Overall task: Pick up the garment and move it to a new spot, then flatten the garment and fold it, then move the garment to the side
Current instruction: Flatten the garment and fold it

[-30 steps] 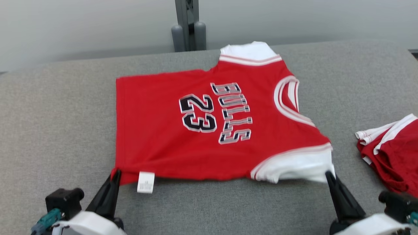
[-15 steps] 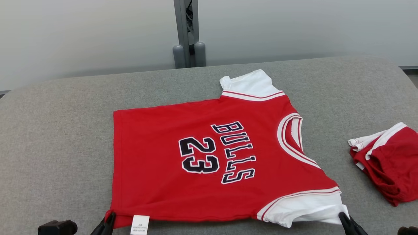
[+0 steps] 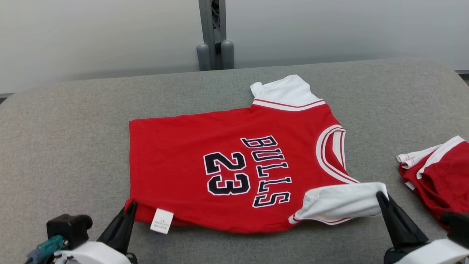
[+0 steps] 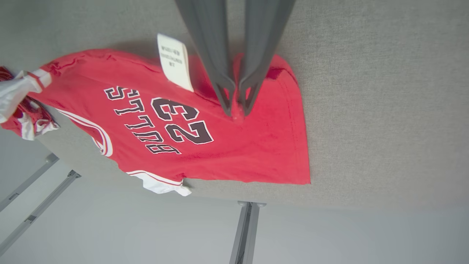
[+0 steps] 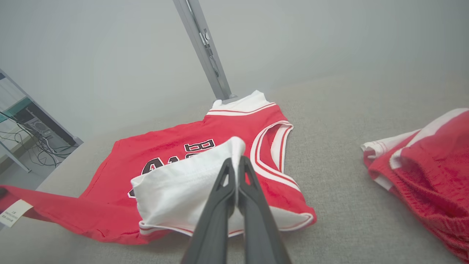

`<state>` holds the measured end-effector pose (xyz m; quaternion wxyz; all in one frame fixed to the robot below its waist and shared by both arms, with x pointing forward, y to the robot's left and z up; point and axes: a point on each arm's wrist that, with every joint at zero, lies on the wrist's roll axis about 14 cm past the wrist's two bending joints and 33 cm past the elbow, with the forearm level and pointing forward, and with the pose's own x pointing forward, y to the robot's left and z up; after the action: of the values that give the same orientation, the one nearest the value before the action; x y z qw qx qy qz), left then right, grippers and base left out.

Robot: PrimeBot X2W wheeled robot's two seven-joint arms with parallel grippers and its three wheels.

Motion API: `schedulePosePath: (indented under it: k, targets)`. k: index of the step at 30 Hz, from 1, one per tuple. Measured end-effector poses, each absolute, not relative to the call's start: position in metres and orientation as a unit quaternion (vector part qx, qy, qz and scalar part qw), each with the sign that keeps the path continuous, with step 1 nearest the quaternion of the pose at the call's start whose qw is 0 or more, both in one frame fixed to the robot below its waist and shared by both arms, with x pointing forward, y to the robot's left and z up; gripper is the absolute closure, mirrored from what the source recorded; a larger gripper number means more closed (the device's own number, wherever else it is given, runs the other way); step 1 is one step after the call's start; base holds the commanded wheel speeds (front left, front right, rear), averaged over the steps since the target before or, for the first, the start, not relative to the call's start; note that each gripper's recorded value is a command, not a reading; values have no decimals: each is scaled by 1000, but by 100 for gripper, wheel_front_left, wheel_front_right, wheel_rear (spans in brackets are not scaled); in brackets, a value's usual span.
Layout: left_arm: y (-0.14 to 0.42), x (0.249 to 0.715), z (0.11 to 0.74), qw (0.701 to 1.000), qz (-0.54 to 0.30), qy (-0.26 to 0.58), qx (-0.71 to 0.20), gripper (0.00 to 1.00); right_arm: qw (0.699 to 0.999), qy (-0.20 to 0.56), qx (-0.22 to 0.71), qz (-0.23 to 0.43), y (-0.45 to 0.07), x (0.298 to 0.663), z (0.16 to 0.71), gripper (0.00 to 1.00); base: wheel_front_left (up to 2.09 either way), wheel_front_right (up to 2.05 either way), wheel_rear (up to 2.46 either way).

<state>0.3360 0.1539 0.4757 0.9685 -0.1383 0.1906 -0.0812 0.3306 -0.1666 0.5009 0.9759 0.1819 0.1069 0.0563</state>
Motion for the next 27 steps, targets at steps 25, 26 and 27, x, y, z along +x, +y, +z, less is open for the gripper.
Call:
schedulePosePath:
  k: [25,26,27]
  targets:
    - [166,417,413,954,-54,244,-166,100,977,128,103,139,-135,478,450,100,0,0,0]
    - [168,417,410,953,-51,248,-167,100,975,139,104,138,-134,478,442,100,0,0,0]
    - [168,416,406,951,-49,255,-170,100,974,148,108,137,-134,477,435,100,0,0,0]
